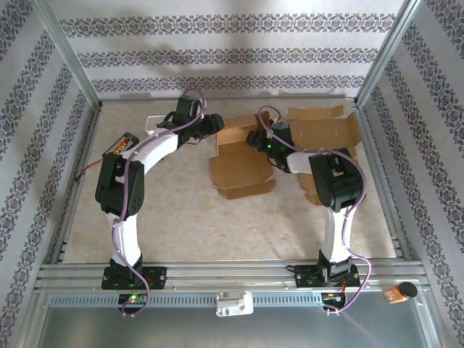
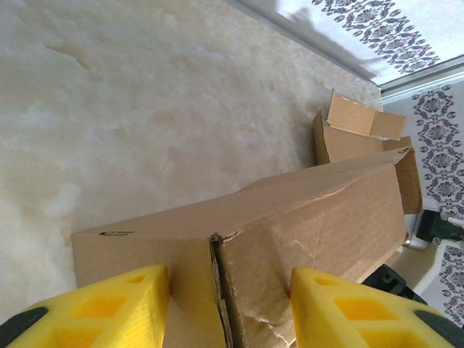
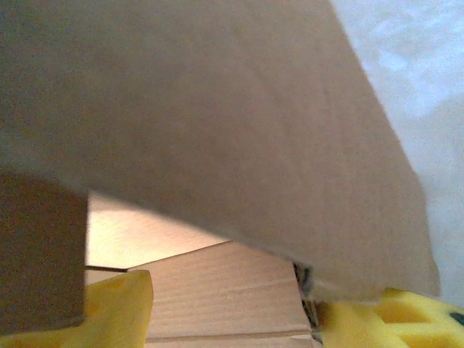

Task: Fold the paper box

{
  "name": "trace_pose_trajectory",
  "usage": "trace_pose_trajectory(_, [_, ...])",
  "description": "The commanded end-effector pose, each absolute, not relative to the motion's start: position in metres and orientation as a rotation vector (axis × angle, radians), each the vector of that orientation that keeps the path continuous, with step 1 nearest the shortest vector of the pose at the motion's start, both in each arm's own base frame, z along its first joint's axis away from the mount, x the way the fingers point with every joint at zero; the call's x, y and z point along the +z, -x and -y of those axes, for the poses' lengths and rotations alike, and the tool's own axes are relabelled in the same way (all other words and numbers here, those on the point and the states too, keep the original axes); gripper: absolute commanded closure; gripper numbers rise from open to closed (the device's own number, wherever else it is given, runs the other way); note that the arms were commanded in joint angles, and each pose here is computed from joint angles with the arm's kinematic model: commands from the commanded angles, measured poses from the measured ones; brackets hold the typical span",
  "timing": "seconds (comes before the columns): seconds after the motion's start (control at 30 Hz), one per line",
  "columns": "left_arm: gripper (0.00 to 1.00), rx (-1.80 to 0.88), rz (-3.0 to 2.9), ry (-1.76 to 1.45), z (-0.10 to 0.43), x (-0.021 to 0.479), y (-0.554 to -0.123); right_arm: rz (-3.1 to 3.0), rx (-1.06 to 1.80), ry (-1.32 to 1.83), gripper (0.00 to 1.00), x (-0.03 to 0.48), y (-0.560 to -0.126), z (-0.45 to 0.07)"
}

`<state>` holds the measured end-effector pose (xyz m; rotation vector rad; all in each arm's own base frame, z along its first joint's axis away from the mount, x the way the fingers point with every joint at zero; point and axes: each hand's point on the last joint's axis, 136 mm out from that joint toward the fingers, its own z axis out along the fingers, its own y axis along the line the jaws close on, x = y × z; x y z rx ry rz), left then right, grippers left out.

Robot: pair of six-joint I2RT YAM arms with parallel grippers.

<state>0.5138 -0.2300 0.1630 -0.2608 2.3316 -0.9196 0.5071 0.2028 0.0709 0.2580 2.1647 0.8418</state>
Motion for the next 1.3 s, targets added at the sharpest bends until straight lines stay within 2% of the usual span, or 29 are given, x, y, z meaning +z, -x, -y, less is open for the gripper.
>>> trace_pose_trajectory(0.0, [0.53, -0.901, -2.376, 0.262, 0.225, 0.152, -0.512, -2.134, 0.956, -0.141, 0.40, 0.079, -0.501, -0.236])
trace_pose_trajectory(0.4, [0.53, -0.897, -2.376, 0.262, 0.225, 0.154, -0.513, -2.220, 0.999, -0.115, 0.42, 0.056, -0.488, -0.250])
trace_pose_trajectory(0.6, [0.53, -0.851, -2.384, 0.249, 0.221, 0.155, -0.515, -2.138, 0.956, -0.052, 0.37, 0.103, -0.476, -0.229])
trace_pose_trajectory(0.87, [0.52, -0.797, -2.370, 0.264, 0.205, 0.168, -0.522, -2.077, 0.771, -0.012, 0.29, 0.144, -0.458, -0.172])
trace_pose_trajectory(1.07, [0.47, -0.810, -2.344, 0.259, 0.204, 0.182, -0.516, -2.101, 0.507, -0.009, 0.19, 0.144, -0.470, -0.139])
trace_pose_trajectory(1.27, [0.42, -0.826, -2.296, 0.271, 0.197, 0.203, -0.497, -2.141, 0.481, 0.015, 0.22, 0.132, -0.493, -0.146])
